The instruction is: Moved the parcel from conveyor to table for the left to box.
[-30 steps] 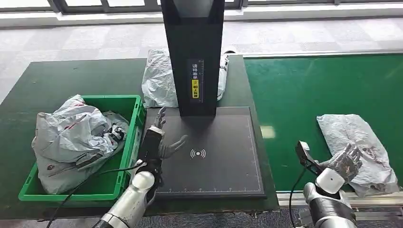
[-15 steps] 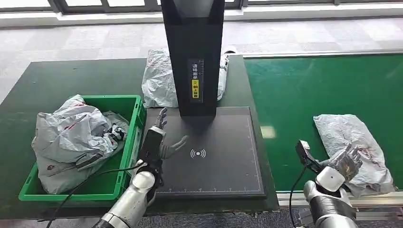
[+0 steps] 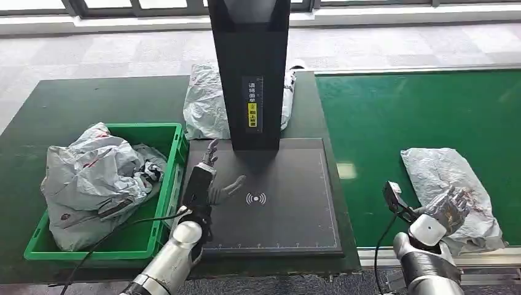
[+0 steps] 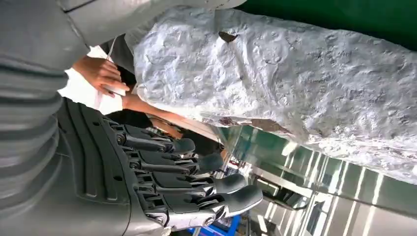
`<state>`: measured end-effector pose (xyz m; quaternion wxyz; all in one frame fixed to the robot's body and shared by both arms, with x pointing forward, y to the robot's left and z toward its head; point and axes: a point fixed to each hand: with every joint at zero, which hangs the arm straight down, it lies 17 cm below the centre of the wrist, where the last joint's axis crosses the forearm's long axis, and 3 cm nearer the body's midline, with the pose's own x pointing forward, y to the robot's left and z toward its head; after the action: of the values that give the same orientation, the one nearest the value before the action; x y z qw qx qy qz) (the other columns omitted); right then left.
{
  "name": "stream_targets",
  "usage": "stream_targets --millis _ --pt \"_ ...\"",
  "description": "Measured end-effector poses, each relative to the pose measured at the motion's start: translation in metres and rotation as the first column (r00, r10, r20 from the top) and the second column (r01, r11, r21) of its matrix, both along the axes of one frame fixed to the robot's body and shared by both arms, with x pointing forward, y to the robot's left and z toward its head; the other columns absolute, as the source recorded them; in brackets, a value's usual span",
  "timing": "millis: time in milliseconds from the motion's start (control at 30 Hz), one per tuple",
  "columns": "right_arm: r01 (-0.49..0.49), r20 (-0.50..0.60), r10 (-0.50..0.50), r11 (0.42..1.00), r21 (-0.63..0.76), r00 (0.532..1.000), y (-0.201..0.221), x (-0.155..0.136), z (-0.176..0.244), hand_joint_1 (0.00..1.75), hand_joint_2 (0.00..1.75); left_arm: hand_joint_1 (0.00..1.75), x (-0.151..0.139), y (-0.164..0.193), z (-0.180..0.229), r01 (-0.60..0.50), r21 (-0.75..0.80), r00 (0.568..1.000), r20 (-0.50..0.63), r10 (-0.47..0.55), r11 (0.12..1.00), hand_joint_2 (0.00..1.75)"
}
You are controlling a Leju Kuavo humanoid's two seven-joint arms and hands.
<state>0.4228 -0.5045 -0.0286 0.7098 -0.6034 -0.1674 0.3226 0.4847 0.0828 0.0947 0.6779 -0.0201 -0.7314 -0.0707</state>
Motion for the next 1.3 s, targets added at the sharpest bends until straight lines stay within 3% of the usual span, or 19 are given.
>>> stream_targets --millis 500,767,800,1000,1300 --pt "0.018 -0.051 -0.018 1.000 0.005 0.999 -0.006 -0.002 -0.005 0.00 1.75 0.00 0.003 -0.006 0.003 0.017 -0.001 1.000 0.010 -0.017 1.000 1.75" --pt "0.059 -0.213 -0.053 0.998 0.022 0.976 -0.013 -0.017 -0.025 0.00 1.75 0.00 0.008 -0.008 0.005 0.032 0.002 0.999 0.017 -0.032 0.999 1.75" --pt "0.062 -0.226 -0.055 0.998 0.023 0.973 -0.014 -0.020 -0.027 1.75 1.75 0.00 0.008 -0.009 0.005 0.032 0.003 0.999 0.017 -0.032 0.999 1.75" --pt "0.073 -0.354 -0.054 0.997 0.041 0.934 -0.017 -0.039 -0.046 1.75 1.75 0.00 0.011 -0.012 0.003 0.046 -0.009 0.999 0.006 -0.046 0.999 1.75" --pt "0.076 -0.333 -0.060 0.996 0.036 0.941 -0.020 -0.034 -0.042 1.75 1.75 0.00 0.010 -0.010 -0.002 0.041 -0.017 0.999 -0.006 -0.041 0.999 1.75"
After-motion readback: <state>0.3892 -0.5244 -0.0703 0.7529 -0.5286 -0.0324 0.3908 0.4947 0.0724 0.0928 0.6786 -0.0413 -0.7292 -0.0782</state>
